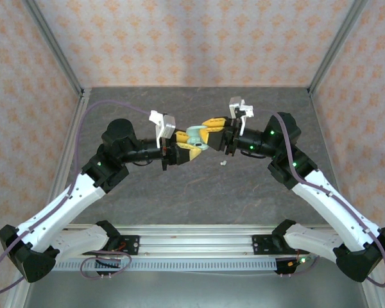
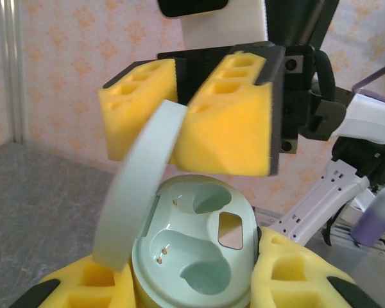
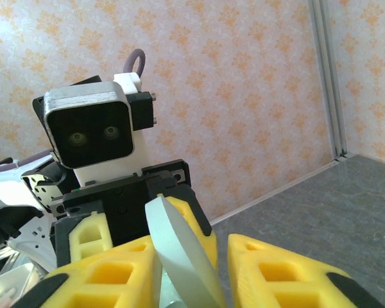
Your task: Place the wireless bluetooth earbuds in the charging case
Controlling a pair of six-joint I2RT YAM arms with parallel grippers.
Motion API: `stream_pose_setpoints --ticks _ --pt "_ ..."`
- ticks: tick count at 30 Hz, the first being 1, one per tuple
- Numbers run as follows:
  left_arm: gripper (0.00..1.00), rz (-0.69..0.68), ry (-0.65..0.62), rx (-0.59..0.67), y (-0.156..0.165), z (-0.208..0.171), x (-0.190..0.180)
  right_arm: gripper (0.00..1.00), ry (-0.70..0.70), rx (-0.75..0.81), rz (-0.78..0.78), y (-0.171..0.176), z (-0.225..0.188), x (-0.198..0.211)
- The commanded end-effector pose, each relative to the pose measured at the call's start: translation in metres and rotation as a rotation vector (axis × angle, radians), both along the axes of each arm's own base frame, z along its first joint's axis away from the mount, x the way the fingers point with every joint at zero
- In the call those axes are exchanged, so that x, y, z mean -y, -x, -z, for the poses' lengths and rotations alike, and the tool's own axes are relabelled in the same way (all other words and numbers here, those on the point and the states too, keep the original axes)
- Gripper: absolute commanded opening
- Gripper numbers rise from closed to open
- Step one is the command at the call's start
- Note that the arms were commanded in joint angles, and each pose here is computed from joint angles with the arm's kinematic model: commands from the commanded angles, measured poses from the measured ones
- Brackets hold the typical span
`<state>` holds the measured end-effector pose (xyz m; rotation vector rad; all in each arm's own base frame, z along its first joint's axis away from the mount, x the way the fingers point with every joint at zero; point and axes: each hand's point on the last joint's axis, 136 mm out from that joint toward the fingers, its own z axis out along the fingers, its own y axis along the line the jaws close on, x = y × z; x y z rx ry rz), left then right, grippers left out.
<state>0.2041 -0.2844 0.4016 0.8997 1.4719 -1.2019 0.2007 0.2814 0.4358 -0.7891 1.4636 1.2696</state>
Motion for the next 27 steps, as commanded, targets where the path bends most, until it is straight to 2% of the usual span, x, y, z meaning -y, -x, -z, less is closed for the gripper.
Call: stream_pose_setpoints --ticks 1,5,14,22,27 --pt "0.23 -0.045 -0.03 0.04 0.001 0.002 -0.007 0.4 -0.036 0.044 0.001 0.007 -0.015 0.003" --pt "0.22 -0.072 -0.039 0.034 -0.001 0.009 -0.01 0.43 -0.017 0.02 0.017 0.003 -0.01 0.004" --pt "0.21 -0.124 -0.07 0.0 -0.008 0.016 -0.018 0.57 -0.003 -0.029 0.034 0.001 -0.006 0.005" --pt "0.2 -0.157 -0.111 -0.066 -0.015 0.028 -0.026 0.61 0.026 -0.075 0.063 -0.007 0.004 0.004" --pt "0.16 -0.205 -0.151 -0.134 -0.025 0.044 -0.033 0.62 0.037 -0.119 0.09 -0.016 0.011 0.002"
